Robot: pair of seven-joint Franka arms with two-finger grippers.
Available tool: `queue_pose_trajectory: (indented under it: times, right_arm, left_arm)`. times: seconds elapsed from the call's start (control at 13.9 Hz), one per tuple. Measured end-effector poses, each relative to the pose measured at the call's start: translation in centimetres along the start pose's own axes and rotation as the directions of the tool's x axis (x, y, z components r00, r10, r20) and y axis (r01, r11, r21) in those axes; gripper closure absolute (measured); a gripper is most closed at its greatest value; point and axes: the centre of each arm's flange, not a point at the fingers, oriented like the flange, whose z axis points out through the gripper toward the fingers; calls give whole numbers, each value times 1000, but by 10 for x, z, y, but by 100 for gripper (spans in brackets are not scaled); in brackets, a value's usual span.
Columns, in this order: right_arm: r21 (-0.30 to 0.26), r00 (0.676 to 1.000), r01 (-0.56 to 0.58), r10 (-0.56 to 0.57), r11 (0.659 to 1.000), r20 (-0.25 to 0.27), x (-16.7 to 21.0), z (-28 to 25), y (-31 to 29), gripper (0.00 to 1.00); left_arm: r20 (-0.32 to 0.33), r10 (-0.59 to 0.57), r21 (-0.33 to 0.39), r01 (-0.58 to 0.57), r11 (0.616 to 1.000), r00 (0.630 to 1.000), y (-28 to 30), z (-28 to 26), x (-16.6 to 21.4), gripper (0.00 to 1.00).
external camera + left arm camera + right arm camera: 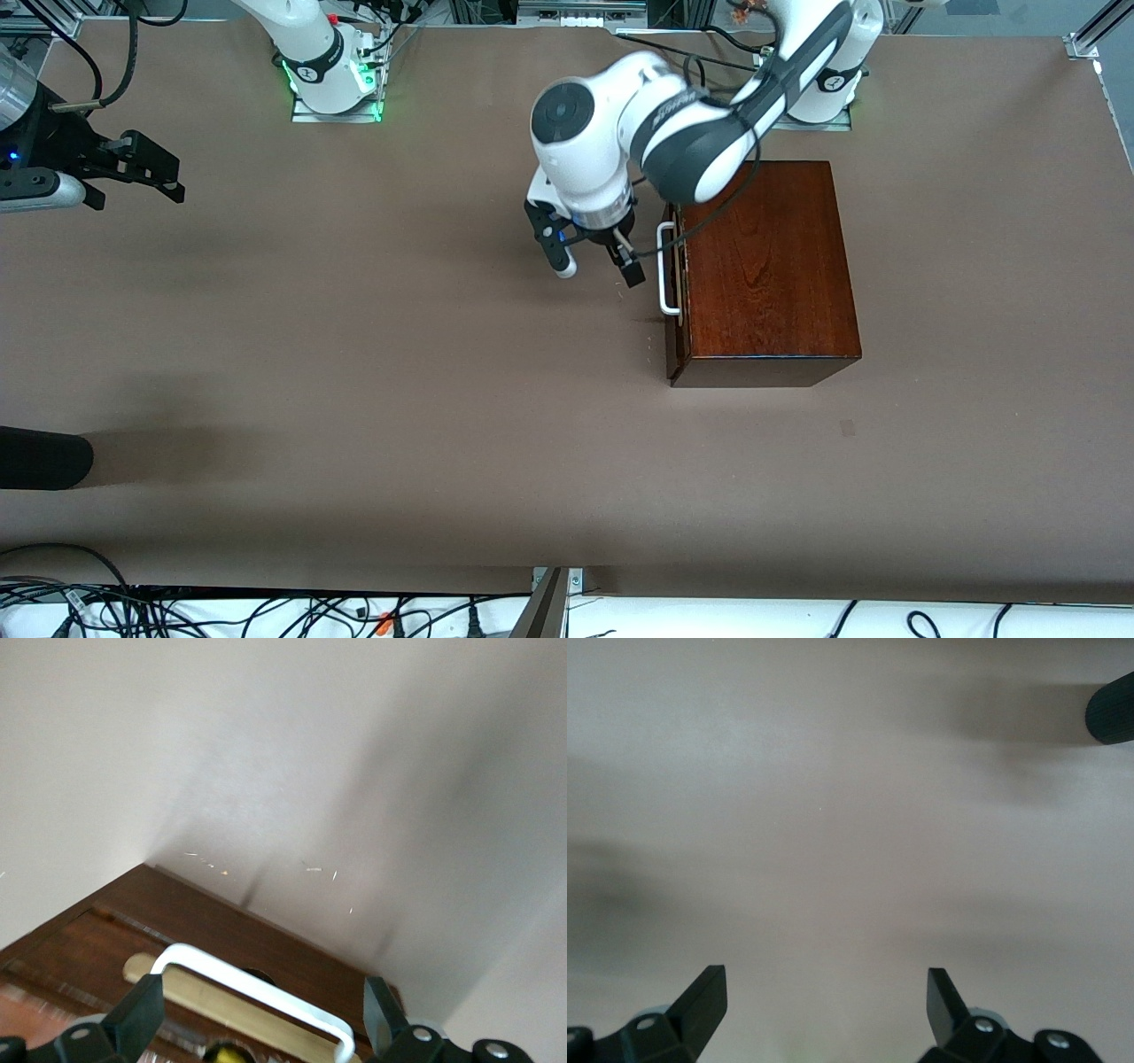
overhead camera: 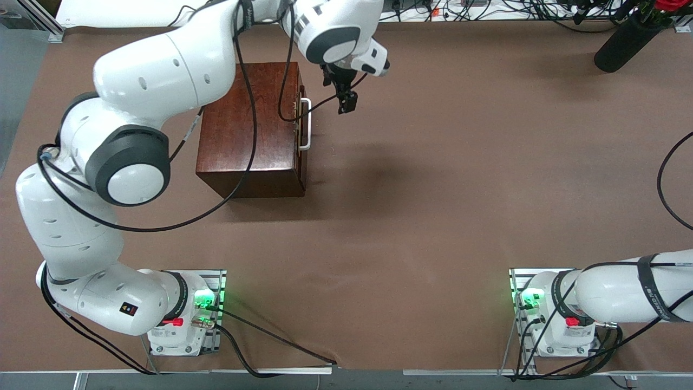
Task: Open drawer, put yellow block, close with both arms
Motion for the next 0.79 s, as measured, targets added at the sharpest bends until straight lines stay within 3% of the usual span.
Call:
queue_pose_trajectory:
  times: [0.14,0.36,0.79]
  right_arm:
    - [0,1000,0,0,1000,1,0,0,0,0]
    - [0,1000,0,0,1000,1,0,0,0,0]
    - [0,1000,-1,1,1000,2,0,0,1,0]
  left_arm:
    - [-45,-145,-21,144,989,988,-13,-35,-15,0]
    - [-59,-350,-34,348,937,935,-45,-74,-48,0]
    - [-74,-571,-66,568,821,817,-120,-138,-133,0]
